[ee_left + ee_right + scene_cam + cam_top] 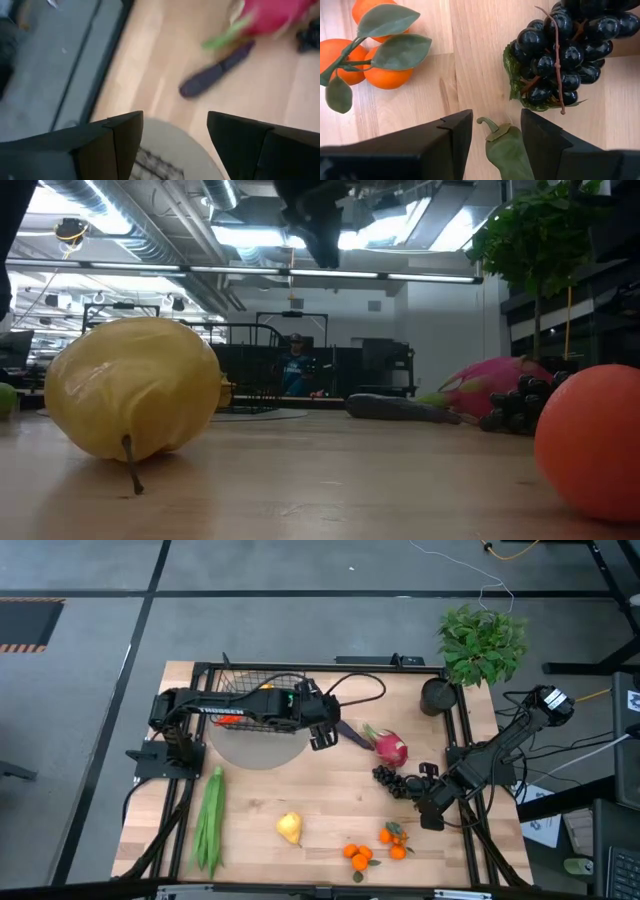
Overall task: Build produce basket
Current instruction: Put the purple eggplant into the black wire basket
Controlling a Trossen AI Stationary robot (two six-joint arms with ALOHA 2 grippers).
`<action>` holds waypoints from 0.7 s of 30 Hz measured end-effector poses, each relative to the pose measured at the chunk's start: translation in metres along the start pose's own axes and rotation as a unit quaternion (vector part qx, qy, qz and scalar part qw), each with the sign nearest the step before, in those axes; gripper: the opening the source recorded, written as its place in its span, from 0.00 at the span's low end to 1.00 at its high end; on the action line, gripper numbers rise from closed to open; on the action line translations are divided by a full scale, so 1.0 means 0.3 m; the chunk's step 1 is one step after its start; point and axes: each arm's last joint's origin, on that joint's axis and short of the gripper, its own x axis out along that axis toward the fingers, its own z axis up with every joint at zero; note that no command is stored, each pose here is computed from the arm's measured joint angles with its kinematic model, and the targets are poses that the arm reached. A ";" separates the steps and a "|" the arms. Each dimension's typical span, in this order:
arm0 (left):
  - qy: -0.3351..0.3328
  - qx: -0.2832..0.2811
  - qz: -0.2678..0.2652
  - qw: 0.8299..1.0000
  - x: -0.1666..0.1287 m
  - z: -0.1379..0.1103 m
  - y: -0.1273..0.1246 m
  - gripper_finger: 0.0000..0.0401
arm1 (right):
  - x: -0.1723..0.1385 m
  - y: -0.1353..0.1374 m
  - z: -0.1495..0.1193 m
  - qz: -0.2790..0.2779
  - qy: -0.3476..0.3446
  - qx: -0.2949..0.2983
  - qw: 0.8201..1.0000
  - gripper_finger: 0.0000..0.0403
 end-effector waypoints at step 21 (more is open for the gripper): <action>0.129 -0.020 0.027 0.991 -0.042 -0.114 -0.045 0.53 | 0.000 0.001 0.001 0.002 -0.001 0.000 1.000 0.39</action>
